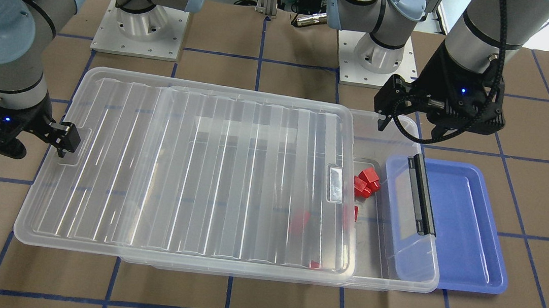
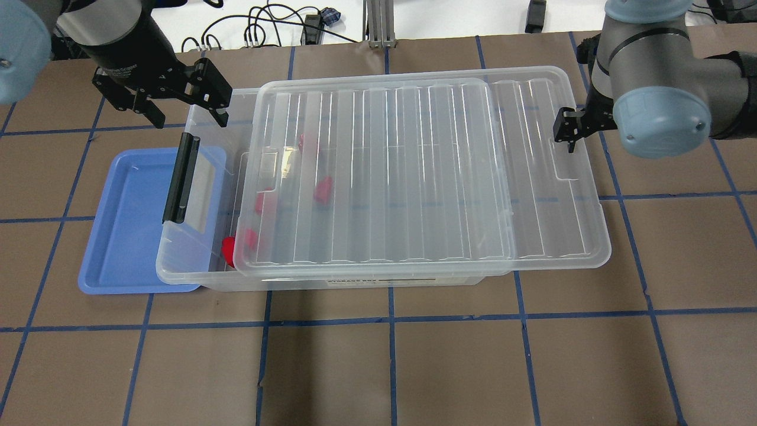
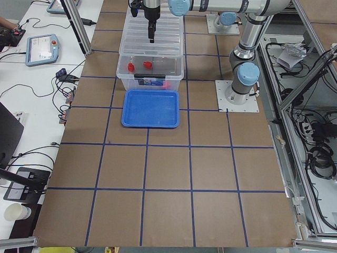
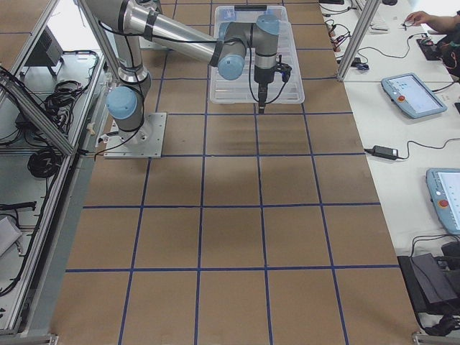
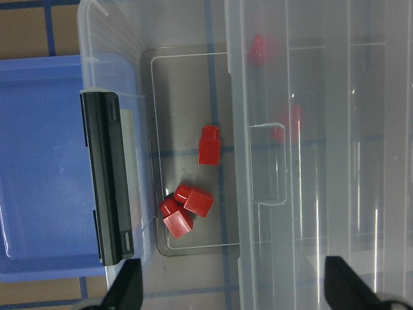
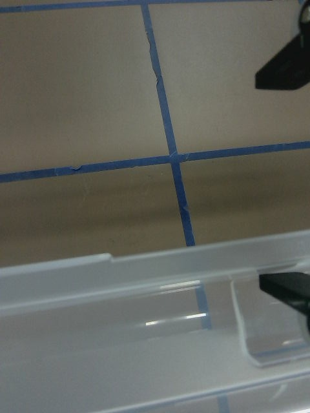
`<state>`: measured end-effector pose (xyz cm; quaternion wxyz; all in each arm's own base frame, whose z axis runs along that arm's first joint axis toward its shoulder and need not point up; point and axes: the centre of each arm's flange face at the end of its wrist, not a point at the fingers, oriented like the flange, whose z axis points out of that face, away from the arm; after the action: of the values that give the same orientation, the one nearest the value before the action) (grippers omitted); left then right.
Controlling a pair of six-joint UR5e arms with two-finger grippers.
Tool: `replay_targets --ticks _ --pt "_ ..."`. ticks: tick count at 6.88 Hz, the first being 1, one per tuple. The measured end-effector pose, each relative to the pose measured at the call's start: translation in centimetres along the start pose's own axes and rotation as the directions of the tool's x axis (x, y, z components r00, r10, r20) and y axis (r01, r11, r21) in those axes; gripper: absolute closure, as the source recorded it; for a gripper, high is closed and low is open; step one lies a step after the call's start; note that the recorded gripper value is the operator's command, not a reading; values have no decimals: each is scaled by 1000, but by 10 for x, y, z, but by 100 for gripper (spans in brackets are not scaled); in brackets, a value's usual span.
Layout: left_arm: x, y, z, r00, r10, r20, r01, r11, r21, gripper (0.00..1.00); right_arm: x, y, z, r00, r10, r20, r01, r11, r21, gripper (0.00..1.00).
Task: Place red block in blue tray from box
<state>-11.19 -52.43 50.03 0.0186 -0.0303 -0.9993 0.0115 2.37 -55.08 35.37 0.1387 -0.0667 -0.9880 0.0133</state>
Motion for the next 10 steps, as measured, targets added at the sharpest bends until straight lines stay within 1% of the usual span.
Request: replay_targets --ticks 1,2,3,4,6,8,9,10 --pt "2 0 3 1000 2 -15 -2 1000 -5 0 15 0 5 1000 20 -3 -20 999 -30 0" --pt "5 1 12 999 8 -45 -9 1000 -19 0 28 -1 8 999 42 -6 -42 998 -46 0" --pt "6 2 27 998 24 -56 -26 999 -47 0 42 -2 11 998 65 -7 -66 996 -55 0" --pt "5 2 47 998 47 -52 -50 996 -69 0 50 -3 12 997 80 -8 -81 995 -60 0" --pt "9 4 95 996 77 -42 -80 994 -76 0 56 -3 12 996 90 -9 -90 994 -60 0" --pt "10 7 142 994 108 -36 -109 993 -47 0 57 -3 7 996 90 -9 -90 994 -57 0" --pt "9 11 169 992 126 -32 -127 992 -26 3 58 -6 -2 996 92 -5 -93 995 -46 0" --pt "7 15 192 991 133 -29 -134 991 -13 11 55 -12 -17 995 96 23 -96 995 -20 0"
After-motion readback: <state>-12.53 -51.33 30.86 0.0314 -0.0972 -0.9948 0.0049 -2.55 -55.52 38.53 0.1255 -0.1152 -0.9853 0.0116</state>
